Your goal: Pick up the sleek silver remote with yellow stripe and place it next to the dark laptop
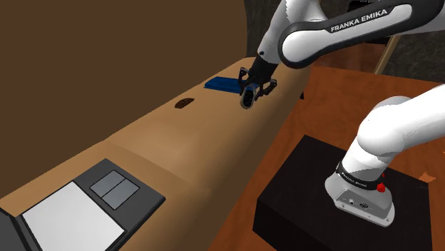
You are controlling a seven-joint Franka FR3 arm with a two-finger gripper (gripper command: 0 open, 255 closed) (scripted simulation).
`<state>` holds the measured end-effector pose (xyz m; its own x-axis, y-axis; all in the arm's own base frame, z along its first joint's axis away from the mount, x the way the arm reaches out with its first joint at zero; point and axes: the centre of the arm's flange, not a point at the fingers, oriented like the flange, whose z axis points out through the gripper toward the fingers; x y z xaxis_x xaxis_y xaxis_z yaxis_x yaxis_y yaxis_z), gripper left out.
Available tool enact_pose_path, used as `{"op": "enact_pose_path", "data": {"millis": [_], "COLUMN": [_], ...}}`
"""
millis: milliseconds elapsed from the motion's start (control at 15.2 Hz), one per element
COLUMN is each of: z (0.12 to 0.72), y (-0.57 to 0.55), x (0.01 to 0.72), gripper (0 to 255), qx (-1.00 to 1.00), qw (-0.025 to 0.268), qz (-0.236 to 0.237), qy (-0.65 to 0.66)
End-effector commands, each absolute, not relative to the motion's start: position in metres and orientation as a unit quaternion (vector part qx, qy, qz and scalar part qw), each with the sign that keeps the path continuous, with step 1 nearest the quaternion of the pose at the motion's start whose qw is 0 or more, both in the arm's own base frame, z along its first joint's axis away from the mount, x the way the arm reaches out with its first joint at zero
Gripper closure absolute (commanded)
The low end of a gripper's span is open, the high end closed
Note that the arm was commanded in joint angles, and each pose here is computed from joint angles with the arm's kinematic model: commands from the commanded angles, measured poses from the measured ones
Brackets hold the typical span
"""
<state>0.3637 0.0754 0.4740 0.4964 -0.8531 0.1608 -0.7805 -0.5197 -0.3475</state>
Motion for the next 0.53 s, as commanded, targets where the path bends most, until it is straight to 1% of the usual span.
{"op": "enact_pose_path", "data": {"millis": [0,462], "z": [0.485,0.521], "y": [0.076,0.076], "x": [0.364,0.364], "gripper": [255,255], "qx": [-0.857,-0.857], "qw": [0.115,0.115], "qz": [-0.158,-0.158], "qy": [0.476,0.476]}}
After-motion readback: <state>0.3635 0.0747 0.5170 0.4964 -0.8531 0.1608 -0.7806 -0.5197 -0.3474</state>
